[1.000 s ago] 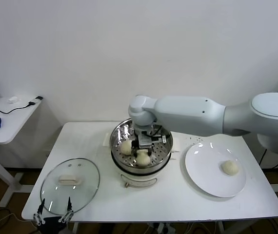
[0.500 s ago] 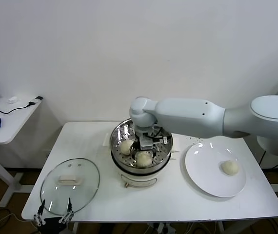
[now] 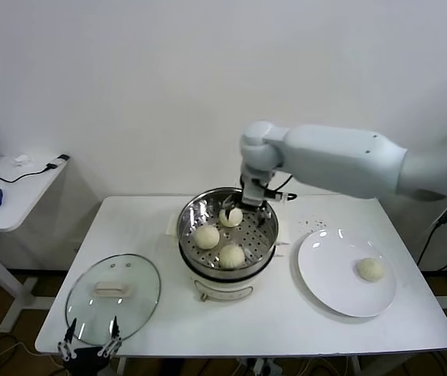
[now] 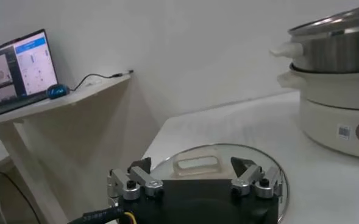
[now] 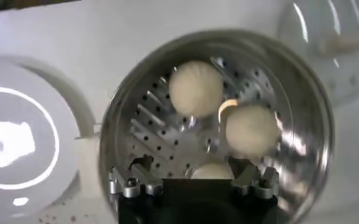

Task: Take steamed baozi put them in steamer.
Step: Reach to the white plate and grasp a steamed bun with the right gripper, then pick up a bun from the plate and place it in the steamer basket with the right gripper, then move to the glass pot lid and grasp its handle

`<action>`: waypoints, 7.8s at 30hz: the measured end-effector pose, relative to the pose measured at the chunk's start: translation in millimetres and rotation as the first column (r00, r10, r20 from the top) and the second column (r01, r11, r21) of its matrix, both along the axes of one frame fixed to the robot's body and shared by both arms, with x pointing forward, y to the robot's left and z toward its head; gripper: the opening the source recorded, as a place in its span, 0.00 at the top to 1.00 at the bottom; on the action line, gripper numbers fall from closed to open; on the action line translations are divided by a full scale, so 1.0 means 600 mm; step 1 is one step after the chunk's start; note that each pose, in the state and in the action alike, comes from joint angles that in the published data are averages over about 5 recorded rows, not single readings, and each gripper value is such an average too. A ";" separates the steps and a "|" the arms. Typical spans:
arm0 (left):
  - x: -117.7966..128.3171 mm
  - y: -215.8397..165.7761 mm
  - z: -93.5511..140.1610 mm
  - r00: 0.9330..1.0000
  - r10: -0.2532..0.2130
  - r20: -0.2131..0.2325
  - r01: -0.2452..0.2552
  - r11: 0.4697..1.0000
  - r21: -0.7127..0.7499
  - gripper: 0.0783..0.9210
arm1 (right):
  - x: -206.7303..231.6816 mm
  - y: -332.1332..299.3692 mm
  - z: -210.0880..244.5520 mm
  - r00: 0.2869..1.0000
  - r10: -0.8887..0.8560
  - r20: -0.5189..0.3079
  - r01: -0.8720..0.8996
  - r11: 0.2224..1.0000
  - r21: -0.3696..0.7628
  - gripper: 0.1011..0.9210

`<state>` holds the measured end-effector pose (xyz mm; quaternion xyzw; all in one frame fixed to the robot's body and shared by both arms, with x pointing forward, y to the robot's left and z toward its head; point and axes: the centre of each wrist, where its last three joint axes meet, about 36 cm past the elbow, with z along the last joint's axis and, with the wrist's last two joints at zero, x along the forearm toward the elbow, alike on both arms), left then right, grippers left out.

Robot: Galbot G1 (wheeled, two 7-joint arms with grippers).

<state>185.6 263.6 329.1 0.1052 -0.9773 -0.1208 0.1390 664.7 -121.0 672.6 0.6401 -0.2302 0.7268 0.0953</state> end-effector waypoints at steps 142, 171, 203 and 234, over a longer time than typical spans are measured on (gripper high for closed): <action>0.017 -0.011 -0.005 0.999 -0.033 0.021 0.032 0.999 0.014 0.12 | 0.042 -0.014 -0.136 0.466 -0.844 -0.267 0.872 0.489 -0.024 0.13; 0.022 0.008 0.001 0.998 -0.039 0.049 0.037 0.998 0.046 0.12 | -0.012 -0.278 -0.027 0.544 -0.645 -0.537 0.833 0.337 0.439 0.12; 0.040 0.058 0.051 0.979 -0.193 -0.065 0.189 0.743 0.642 0.12 | -0.339 -0.441 -0.414 0.385 -0.380 -0.841 0.564 -0.625 0.540 0.12; 0.156 0.122 -0.107 0.916 -0.193 -0.352 0.373 0.087 0.924 0.12 | -0.491 -0.484 -0.542 0.198 -0.414 -0.888 0.384 -0.801 0.459 0.12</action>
